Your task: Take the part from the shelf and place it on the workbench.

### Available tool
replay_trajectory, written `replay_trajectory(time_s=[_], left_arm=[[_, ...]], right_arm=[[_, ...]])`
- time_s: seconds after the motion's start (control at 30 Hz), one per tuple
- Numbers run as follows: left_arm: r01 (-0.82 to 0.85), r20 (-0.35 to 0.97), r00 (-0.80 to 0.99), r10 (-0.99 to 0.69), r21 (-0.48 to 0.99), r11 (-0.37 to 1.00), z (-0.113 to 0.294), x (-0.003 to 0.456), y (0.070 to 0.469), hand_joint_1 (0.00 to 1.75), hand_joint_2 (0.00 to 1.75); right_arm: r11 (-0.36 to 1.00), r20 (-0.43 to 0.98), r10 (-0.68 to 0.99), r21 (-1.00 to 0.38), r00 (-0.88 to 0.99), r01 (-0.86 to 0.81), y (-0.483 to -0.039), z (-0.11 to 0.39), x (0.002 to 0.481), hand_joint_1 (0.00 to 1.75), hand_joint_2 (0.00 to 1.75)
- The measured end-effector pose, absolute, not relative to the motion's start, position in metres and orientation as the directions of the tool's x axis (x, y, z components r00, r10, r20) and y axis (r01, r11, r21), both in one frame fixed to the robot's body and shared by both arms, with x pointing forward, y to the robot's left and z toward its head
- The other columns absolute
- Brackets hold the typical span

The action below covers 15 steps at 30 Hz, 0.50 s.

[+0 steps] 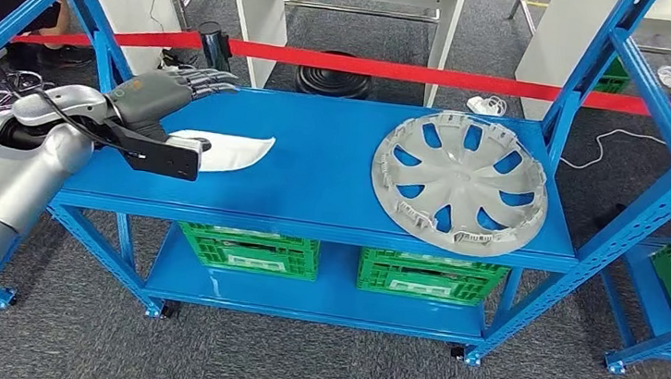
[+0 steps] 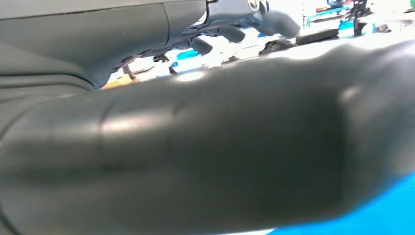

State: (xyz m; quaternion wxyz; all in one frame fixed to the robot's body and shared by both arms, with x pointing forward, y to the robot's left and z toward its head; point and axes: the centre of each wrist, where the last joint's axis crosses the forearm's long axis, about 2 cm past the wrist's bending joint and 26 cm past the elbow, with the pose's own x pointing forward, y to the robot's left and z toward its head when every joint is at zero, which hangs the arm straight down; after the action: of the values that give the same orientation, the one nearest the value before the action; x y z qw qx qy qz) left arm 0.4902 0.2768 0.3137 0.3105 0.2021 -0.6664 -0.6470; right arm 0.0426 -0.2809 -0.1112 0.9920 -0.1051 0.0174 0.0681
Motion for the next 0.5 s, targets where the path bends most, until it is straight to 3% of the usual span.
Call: replay_trajectory(time_s=[0.5], left_arm=[[0.288,0.065,-0.578,-0.814,0.949,-0.128,0.268,0.493,0.265,0.00,0.00]], right_arm=[[0.970,-0.035,0.149,-0.189,0.988,-0.153,-0.272,-0.110,0.050,0.00,0.00]])
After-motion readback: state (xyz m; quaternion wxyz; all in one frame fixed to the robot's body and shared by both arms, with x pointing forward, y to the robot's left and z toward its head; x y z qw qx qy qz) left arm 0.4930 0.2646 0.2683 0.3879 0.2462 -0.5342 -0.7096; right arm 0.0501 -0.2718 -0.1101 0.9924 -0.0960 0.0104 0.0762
